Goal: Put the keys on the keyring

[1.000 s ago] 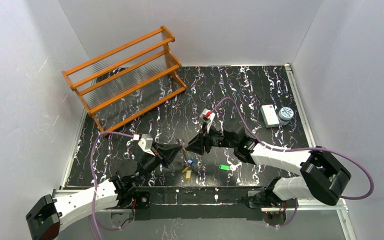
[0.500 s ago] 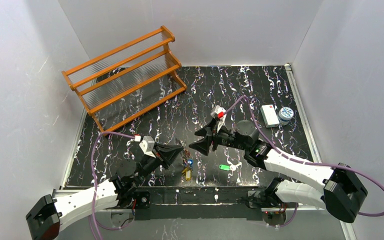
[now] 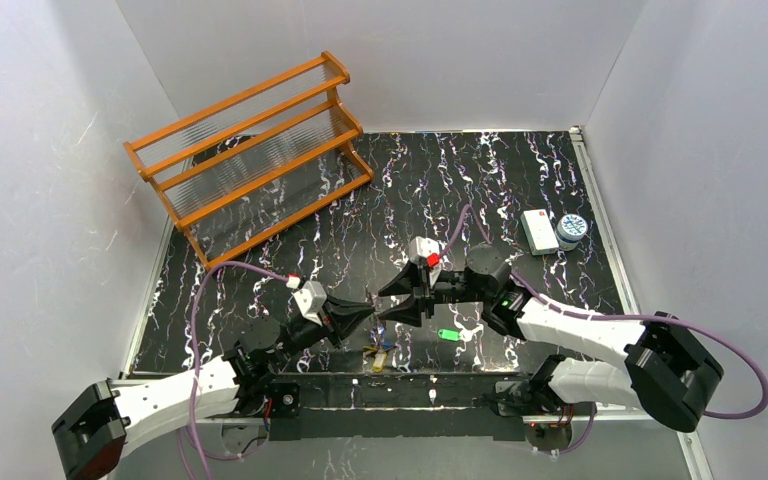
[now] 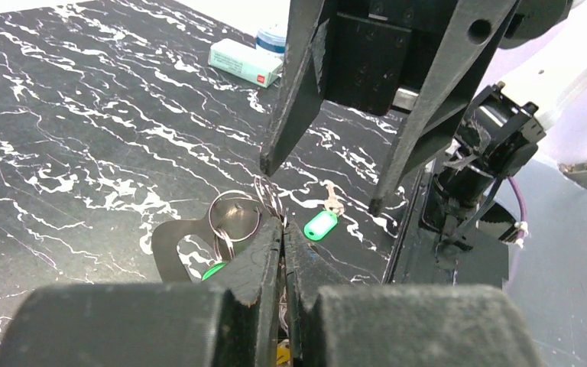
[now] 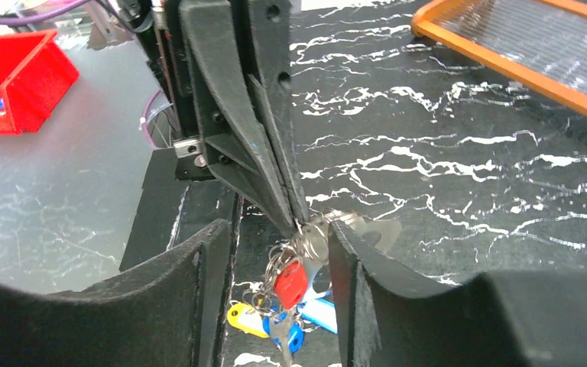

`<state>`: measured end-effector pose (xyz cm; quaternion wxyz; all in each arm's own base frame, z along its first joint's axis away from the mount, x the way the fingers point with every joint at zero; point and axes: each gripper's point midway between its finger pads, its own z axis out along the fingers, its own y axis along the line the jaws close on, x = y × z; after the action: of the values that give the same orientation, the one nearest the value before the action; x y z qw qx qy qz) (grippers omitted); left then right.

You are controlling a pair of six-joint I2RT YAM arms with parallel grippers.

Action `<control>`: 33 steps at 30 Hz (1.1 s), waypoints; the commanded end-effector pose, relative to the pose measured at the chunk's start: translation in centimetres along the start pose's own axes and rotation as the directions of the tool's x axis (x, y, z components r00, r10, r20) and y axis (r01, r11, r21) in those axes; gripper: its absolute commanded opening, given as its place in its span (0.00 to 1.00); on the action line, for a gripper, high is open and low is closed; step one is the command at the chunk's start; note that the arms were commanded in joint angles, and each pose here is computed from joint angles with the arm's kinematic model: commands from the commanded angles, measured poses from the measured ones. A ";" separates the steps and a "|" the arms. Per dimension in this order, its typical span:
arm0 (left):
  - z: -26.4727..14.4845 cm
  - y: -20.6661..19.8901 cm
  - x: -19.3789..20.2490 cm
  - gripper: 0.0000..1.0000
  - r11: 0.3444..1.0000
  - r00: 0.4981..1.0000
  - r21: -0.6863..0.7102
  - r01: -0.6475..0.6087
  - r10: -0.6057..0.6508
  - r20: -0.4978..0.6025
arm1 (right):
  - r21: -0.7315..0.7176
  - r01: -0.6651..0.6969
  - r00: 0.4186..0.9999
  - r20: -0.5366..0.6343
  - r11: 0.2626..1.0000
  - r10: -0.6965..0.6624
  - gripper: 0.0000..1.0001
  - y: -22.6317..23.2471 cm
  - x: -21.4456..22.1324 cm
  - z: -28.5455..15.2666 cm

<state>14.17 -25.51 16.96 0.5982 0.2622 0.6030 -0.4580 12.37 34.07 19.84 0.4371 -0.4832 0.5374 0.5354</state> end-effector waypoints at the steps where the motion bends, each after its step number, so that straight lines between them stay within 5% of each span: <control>1: 0.0 -0.6 -0.1 0.00 0.999 0.999 0.041 -0.029 0.029 0.017 | -0.105 0.145 0.988 0.071 0.984 -0.138 0.56 1.6 -1.3 0.0; 12: 0.0 -0.5 -0.4 0.00 0.999 0.999 0.029 -0.021 0.020 0.028 | -0.107 0.172 0.984 0.061 0.979 -0.166 0.41 2.2 -0.3 -1.0; 33: 0.3 -1.2 -1.3 0.00 0.998 0.999 0.057 -0.001 -0.001 0.042 | 0.037 0.122 0.992 0.029 0.992 -0.123 0.49 -1.3 0.9 0.1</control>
<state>13.80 -25.82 16.30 0.5859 0.2750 0.6073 -0.4608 11.82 33.61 16.90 0.4363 -0.5155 0.5218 0.5212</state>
